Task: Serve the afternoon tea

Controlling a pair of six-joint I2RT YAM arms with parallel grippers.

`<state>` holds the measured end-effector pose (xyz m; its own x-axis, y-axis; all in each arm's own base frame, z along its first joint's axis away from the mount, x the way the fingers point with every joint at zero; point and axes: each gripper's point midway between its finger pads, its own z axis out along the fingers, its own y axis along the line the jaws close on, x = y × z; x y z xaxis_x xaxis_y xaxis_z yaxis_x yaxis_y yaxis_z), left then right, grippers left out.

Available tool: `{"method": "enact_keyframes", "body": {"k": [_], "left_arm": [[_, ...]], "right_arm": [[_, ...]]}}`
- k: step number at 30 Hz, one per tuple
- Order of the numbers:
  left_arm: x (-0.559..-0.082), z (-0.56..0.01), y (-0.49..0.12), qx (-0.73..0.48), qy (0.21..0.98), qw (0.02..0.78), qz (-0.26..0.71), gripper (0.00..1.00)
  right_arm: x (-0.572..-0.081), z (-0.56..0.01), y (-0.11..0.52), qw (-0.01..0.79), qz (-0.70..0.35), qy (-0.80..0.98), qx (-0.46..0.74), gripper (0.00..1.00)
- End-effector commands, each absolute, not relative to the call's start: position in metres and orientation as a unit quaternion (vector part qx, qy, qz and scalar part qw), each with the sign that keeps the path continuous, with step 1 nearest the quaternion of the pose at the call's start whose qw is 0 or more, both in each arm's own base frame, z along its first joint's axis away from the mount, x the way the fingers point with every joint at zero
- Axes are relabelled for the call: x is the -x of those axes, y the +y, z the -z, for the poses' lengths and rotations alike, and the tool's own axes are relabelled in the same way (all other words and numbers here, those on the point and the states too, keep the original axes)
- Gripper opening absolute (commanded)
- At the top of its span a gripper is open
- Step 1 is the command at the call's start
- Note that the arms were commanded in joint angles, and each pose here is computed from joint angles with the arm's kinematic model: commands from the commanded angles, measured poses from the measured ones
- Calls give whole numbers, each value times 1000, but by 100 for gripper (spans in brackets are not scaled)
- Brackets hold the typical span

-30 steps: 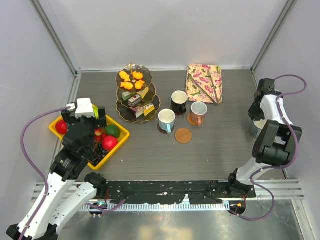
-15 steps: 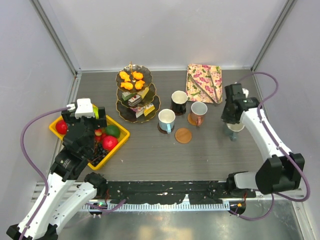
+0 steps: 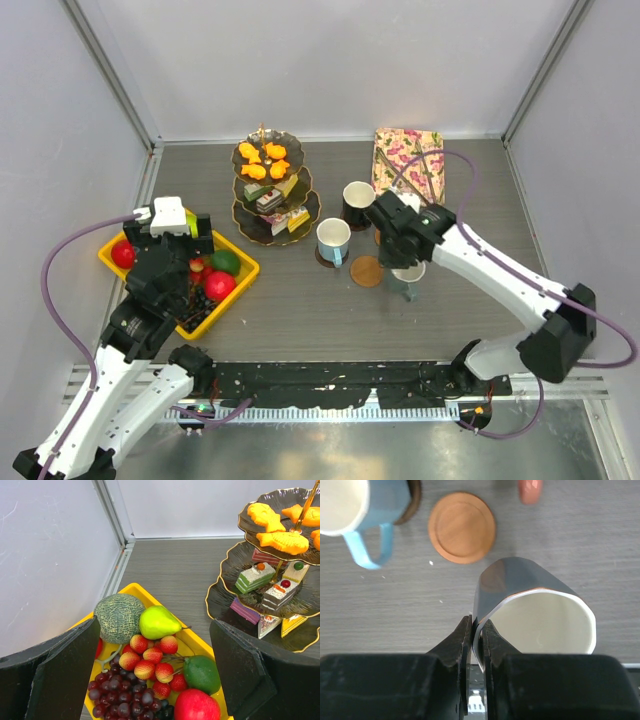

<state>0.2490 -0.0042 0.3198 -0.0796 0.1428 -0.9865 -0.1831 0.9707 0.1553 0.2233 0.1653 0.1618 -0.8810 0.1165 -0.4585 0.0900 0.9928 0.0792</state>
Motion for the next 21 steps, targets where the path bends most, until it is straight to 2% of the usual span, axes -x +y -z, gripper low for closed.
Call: {"method": "enact_keyframes", "body": {"k": [1, 11, 21], "left_arm": [[-253, -329, -5, 27, 712, 693, -112, 98], [-254, -327, -5, 25, 713, 691, -117, 99], [-255, -327, -5, 23, 713, 691, -117, 99]], "right_arm": [[-262, -191, 203, 281, -55, 955, -71, 5], [-292, -161, 243, 251, -24, 965, -76, 5], [-301, -131, 244, 230, 21, 970, -83, 5]]}}
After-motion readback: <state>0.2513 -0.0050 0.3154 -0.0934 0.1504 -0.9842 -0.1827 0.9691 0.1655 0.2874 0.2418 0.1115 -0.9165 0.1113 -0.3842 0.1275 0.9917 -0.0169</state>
